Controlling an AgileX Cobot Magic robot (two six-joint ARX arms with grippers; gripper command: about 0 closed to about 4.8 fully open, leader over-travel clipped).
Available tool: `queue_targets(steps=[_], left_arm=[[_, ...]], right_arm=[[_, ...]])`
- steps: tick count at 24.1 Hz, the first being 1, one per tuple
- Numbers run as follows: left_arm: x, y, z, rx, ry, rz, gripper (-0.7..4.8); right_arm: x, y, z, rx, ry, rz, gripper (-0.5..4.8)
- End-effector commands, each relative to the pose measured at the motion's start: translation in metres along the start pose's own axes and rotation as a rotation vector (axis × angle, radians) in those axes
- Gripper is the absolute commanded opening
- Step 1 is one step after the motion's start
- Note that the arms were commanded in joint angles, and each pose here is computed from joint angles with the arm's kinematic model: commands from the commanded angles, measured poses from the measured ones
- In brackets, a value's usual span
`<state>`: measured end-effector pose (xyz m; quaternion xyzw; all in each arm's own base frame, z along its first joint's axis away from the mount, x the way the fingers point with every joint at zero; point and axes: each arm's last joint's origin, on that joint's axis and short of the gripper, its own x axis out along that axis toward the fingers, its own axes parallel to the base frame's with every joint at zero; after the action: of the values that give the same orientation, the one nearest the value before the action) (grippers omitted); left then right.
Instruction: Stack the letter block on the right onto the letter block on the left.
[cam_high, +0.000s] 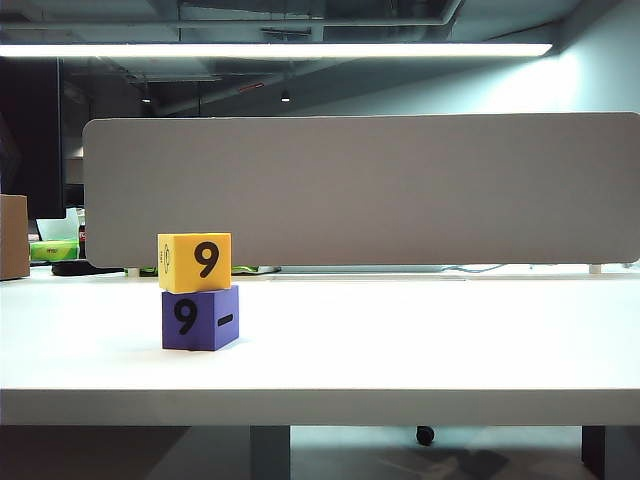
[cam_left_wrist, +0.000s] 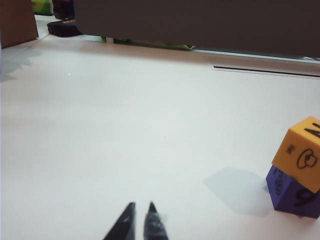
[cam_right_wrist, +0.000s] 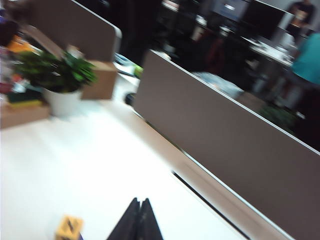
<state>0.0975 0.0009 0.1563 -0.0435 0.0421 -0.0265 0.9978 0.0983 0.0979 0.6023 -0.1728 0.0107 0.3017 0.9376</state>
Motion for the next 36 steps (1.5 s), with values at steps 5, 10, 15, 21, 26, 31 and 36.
queue_targets(steps=[5,10,15,21,26,31,36], left_arm=[[0.0,0.0,-0.002,-0.001,0.036,0.006,0.26],[0.0,0.0,-0.002,-0.001,0.035,0.005,0.26],[0.0,0.0,-0.002,0.0,0.035,0.006,0.26],[0.0,0.0,-0.002,0.0,0.035,0.005,0.26],[0.0,0.0,-0.002,0.0,0.035,0.005,0.26],[0.0,0.0,-0.002,0.0,0.035,0.005,0.26],[0.0,0.0,-0.002,0.0,0.035,0.005,0.26]], right_arm=[[-0.097,-0.021,-0.02,0.058,-0.024,-0.158,-0.05],[-0.163,-0.035,-0.045,0.099,-0.07,-0.31,-0.05],[-0.188,-0.033,-0.079,0.157,-0.027,-0.381,-0.05],[-0.137,-0.003,-0.12,0.126,-0.165,-0.318,-0.05],[-0.077,0.018,-0.151,0.093,-0.17,-0.283,-0.05],[-0.039,0.02,-0.186,0.06,-0.267,-0.311,-0.04],[-0.019,0.036,-0.263,0.015,-0.347,-0.358,0.0]])
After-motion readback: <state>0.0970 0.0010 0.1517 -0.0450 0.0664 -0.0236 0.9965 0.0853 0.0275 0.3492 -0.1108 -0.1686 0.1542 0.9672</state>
